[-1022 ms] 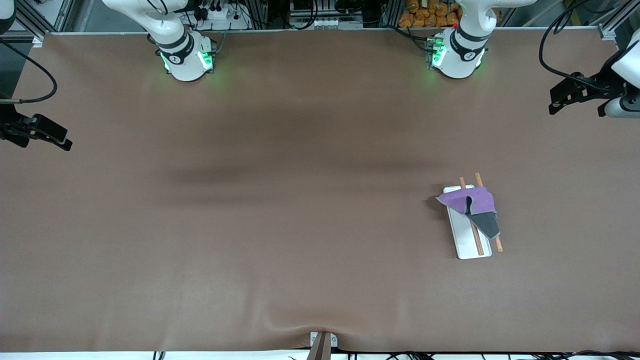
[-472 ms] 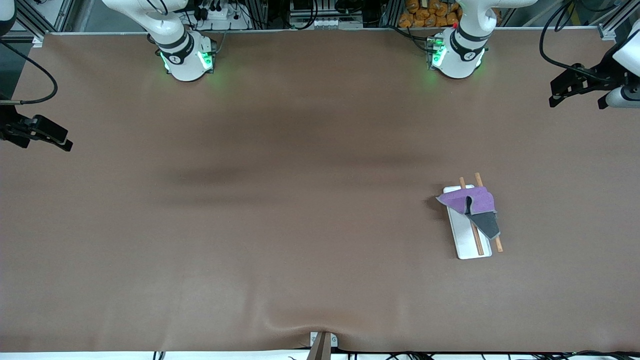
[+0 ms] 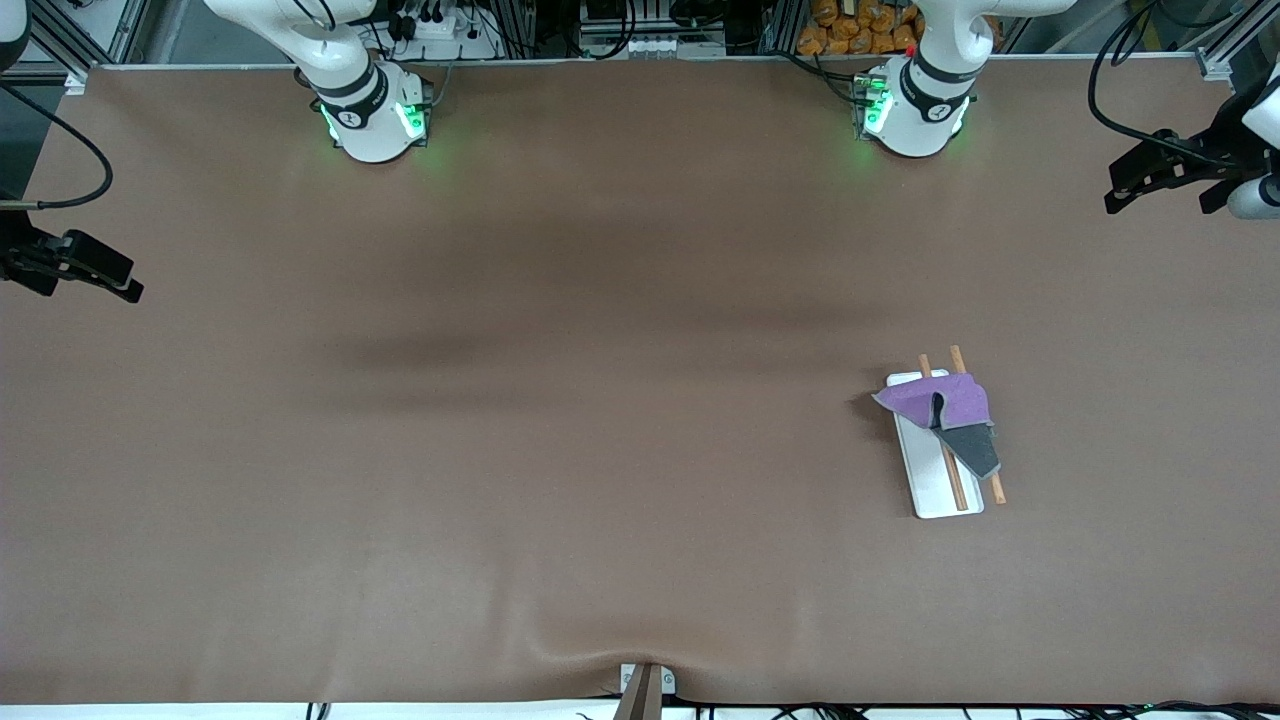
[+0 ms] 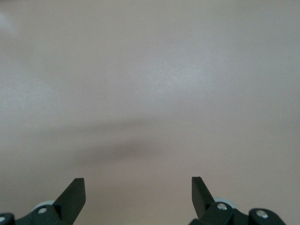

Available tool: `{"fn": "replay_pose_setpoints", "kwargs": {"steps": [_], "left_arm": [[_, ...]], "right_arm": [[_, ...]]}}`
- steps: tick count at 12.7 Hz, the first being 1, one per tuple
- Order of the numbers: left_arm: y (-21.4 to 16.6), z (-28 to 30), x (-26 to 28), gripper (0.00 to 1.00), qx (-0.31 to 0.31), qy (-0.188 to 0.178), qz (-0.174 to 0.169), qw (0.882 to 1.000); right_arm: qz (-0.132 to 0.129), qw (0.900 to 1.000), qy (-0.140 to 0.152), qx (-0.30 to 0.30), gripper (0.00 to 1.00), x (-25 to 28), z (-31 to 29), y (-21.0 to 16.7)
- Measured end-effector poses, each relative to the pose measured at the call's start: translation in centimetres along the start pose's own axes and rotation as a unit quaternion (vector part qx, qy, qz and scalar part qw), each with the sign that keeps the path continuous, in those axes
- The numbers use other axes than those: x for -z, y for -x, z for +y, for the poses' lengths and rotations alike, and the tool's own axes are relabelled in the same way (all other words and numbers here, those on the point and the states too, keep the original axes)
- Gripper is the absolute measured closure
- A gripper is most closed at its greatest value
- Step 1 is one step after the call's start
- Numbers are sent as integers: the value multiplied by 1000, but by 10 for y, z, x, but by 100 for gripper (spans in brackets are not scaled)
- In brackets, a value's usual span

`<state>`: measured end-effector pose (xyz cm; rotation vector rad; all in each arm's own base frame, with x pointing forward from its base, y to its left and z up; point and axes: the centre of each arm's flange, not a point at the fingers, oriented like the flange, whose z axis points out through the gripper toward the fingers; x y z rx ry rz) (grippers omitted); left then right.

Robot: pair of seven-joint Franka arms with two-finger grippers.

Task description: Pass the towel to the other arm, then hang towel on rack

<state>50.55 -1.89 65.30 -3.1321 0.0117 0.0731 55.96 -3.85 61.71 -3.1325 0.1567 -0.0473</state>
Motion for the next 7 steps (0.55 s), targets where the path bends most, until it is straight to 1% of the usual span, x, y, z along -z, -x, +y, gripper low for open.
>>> {"fn": "replay_pose_setpoints", "kwargs": {"steps": [7], "left_arm": [[-4, 10, 2, 0, 4, 0, 4, 1000]], "right_arm": [[0, 1000, 0, 0, 0, 0, 0, 0]]}}
